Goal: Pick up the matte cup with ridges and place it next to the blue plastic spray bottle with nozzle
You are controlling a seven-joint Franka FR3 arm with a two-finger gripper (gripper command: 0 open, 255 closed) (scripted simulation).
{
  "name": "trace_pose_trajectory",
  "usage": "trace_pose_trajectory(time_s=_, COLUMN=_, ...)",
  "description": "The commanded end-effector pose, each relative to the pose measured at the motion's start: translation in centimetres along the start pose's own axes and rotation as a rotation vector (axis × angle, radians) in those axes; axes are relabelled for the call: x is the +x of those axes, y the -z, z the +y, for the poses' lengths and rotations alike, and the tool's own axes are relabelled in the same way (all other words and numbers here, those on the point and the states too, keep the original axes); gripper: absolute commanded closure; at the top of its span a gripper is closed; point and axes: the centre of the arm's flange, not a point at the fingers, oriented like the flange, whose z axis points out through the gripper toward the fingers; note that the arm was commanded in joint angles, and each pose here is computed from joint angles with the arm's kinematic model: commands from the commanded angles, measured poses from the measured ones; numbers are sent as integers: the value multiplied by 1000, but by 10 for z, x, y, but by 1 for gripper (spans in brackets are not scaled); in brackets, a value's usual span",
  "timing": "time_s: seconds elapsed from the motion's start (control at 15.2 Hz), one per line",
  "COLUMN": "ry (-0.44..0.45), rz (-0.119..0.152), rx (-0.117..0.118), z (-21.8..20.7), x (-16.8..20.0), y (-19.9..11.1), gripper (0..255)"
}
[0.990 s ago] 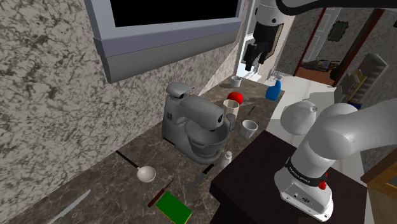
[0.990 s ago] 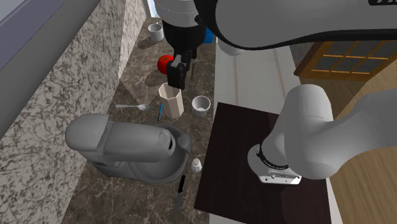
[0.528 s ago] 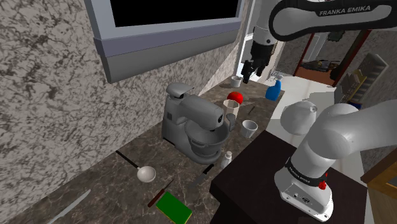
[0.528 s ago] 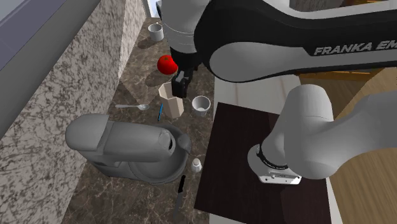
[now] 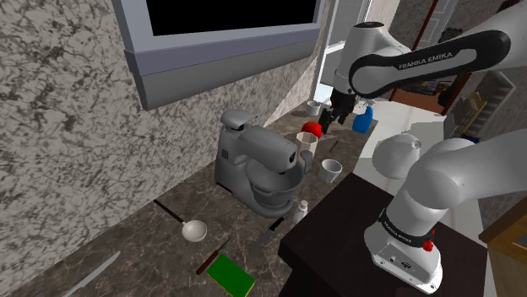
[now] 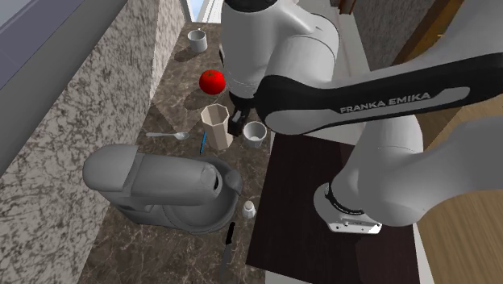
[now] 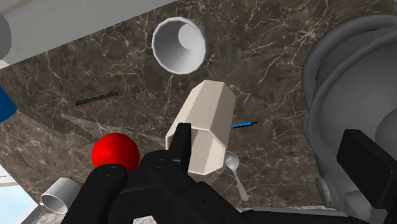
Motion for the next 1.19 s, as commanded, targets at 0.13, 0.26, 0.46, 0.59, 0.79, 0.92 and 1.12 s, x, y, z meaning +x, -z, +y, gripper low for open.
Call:
trace_pose_trajectory(time_s=0.13, ry=-32, rz=10, rx=-4, z=10, x=-3, y=-53, gripper=0)
trace_pose_trajectory(time_s=0.26, ry=-49, rz=13, rx=-6, z=15, x=-4, y=-79, gripper=0)
trace_pose_trajectory(time_s=0.46, ry=-73, rz=19, rx=-10, z=23, x=-7, y=-117, gripper=0)
trace_pose_trajectory(time_s=0.59, ry=-89, rz=22, rx=-13, z=28, x=-9, y=-143, gripper=0)
trace_pose_trajectory(time_s=0.79, ry=-114, rz=27, rx=-16, z=35, x=-11, y=-182, gripper=0)
trace_pose_trajectory(time_s=0.92, ry=-130, rz=30, rx=-19, z=40, x=-13, y=-208, gripper=0)
trace_pose_trajectory(time_s=1.12, ry=-154, rz=36, rx=-22, z=48, x=-15, y=-246, gripper=0)
